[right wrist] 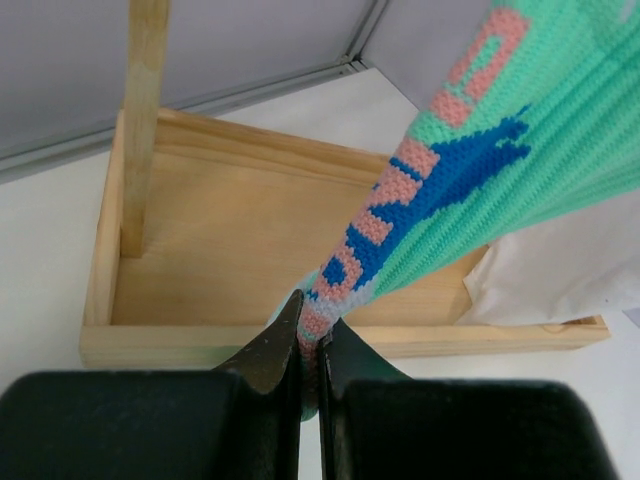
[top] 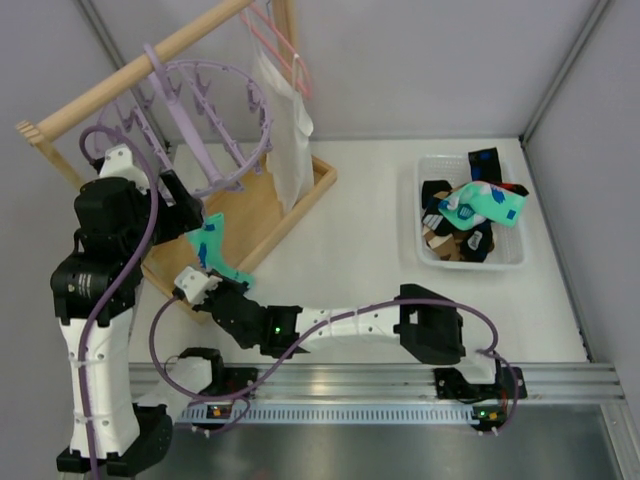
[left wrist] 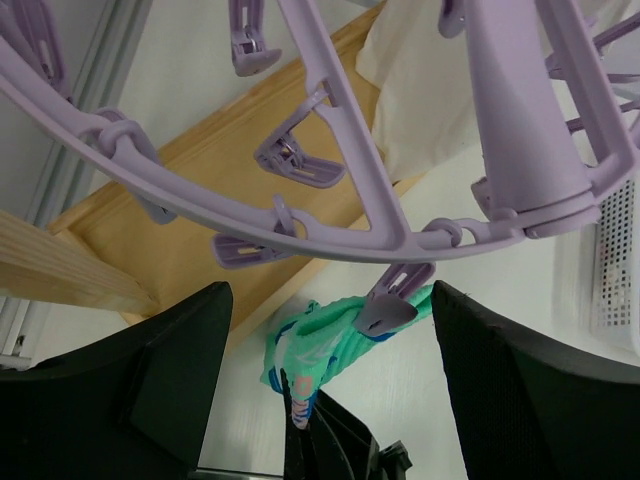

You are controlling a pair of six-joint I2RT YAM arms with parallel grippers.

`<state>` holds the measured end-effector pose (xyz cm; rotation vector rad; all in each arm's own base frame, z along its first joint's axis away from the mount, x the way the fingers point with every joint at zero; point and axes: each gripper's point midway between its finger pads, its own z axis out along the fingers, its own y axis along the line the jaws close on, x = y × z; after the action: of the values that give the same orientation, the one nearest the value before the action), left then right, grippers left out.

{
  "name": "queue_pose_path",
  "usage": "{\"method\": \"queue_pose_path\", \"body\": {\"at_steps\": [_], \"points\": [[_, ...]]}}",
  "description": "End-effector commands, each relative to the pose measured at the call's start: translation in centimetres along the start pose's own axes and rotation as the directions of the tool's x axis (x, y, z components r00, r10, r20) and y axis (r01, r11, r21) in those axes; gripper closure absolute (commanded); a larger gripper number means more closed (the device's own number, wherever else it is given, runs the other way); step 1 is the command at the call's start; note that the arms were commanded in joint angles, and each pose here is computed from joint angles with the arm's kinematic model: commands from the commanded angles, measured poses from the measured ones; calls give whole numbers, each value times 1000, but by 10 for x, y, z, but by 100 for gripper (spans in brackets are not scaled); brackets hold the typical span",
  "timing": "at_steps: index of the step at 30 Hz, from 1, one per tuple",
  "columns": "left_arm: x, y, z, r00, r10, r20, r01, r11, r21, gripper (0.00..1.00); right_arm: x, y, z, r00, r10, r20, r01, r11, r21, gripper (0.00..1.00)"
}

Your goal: Remove the socks clipped to the hanger

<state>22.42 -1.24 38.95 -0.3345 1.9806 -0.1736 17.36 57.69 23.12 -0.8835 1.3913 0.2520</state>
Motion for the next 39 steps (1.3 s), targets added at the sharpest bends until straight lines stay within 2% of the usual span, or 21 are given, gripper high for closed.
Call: {"method": "queue_pose_path", "body": {"at_steps": [1, 8, 13, 21, 34, 39], "points": [[1, 10, 2, 1000, 26, -5, -26, 998, -52, 16, -15, 15, 0, 999, -41, 11, 41, 999, -6, 100], [1, 4, -11, 1000, 28, 6, -28, 1000, -9, 15, -17, 31, 11, 994, -109, 12, 110, 993, -37, 100], [3, 11, -12, 999, 32, 3, -32, 999, -40, 16, -17, 43, 14, 986, -167, 12, 167, 985, -51, 100], [11, 28, -1, 999, 42, -24, -45, 989, -137, 27, -25, 46, 17, 979, -203, 33, 204, 978, -46, 100], [8, 30, 20, 996, 62, -64, -73, 979, -193, 28, -30, 59, 19, 961, -269, 64, 273, 960, -63, 100], [0, 34, 20, 996, 72, -47, -81, 970, -229, 35, -28, 62, 18, 956, -286, 68, 290, 955, -66, 100]]}}
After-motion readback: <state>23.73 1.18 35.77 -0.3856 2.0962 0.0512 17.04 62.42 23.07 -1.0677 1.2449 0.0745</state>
